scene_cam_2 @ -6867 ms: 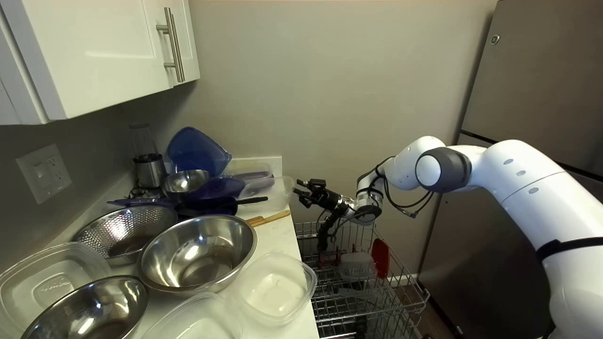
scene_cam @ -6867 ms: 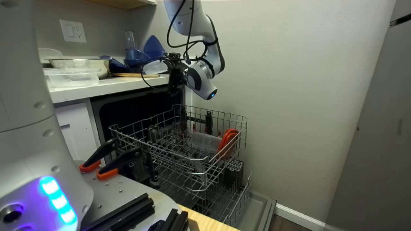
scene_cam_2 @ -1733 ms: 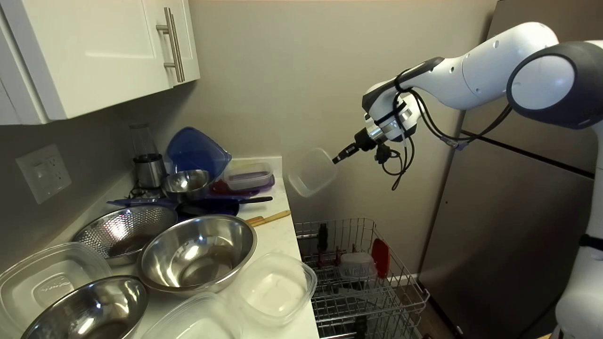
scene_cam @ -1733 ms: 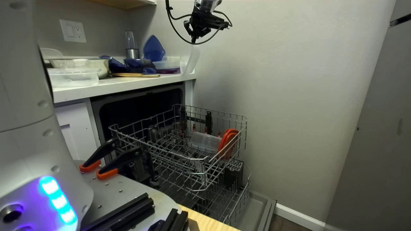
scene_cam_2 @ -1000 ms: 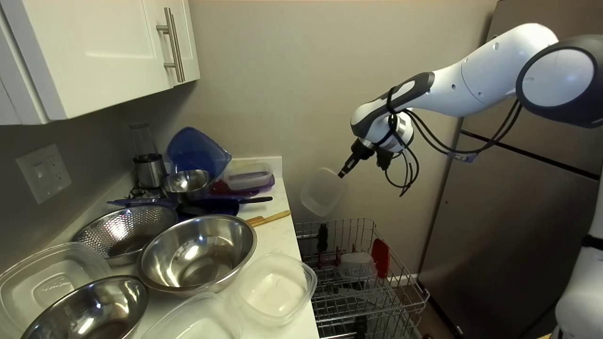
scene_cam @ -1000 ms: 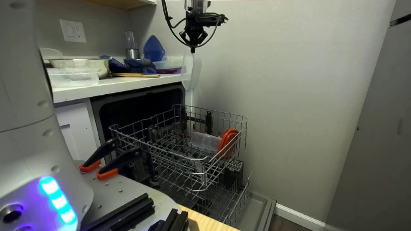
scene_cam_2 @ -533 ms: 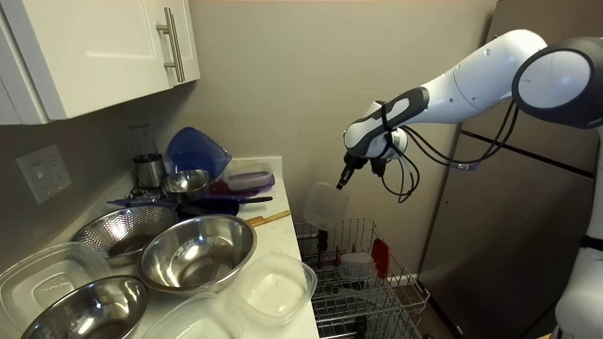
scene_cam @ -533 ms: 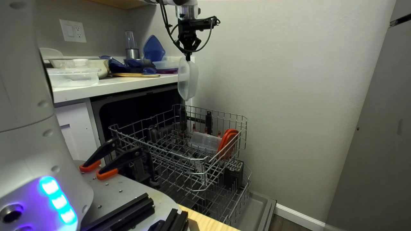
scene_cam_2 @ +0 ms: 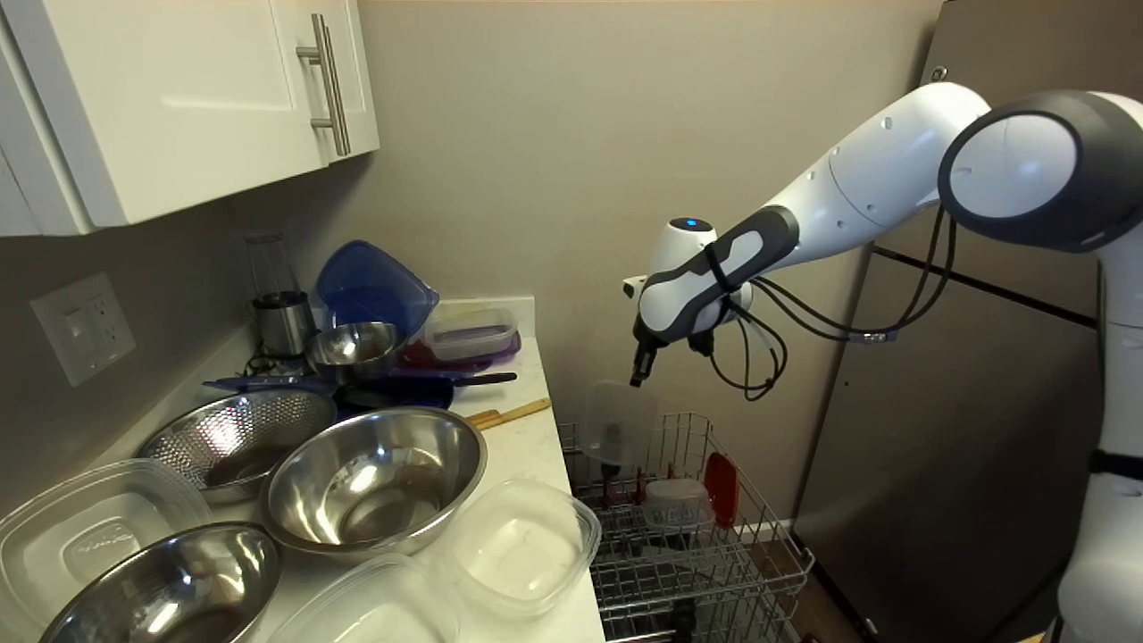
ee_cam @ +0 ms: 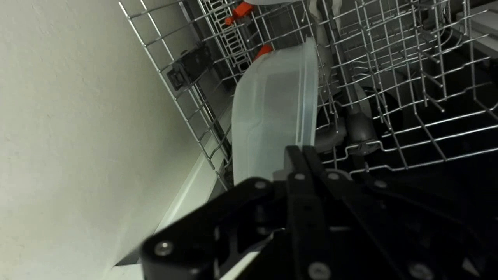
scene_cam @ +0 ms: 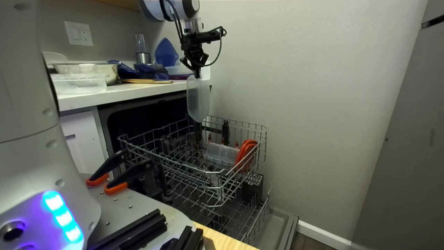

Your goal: Put the clear bowl second from left in the dish washing machine rack

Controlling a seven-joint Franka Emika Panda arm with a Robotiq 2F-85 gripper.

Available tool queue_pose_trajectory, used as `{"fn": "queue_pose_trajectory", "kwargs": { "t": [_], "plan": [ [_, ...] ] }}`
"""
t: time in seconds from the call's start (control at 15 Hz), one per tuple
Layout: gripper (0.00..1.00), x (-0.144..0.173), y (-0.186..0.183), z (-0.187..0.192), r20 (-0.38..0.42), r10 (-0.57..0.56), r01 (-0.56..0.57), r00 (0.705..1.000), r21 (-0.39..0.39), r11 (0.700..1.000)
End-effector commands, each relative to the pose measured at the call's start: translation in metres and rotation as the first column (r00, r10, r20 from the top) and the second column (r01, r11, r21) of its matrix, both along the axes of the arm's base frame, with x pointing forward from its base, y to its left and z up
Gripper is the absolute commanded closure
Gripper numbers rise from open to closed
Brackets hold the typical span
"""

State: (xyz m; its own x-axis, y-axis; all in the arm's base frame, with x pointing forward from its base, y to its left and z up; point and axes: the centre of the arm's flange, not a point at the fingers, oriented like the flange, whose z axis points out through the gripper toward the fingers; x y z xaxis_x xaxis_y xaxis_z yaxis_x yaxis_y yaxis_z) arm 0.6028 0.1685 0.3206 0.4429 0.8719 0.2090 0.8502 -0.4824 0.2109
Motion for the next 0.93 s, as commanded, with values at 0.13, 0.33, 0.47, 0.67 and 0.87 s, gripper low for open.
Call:
{"fn": "queue_pose_trajectory", "kwargs": {
  "t": [0.13, 0.33, 0.47, 0.67, 0.87],
  "plan": [
    [0.99, -0.005, 0.02, -0.029, 0.034, 0.052, -0.048, 0.998, -0.102, 0.994],
    [0.99, -0.004, 0.025, -0.038, 0.049, 0.076, -0.069, 0.996, -0.137, 0.988],
    [0.99, -0.003, 0.026, -0.043, 0.058, 0.088, -0.078, 0.994, -0.154, 0.985],
    [0.99, -0.001, 0.027, -0.047, 0.12, 0.118, -0.093, 0.986, -0.2, 0.975],
    [0.99, 0.001, 0.027, -0.052, 0.183, 0.15, -0.104, 0.972, -0.241, 0.965]
  ]
}}
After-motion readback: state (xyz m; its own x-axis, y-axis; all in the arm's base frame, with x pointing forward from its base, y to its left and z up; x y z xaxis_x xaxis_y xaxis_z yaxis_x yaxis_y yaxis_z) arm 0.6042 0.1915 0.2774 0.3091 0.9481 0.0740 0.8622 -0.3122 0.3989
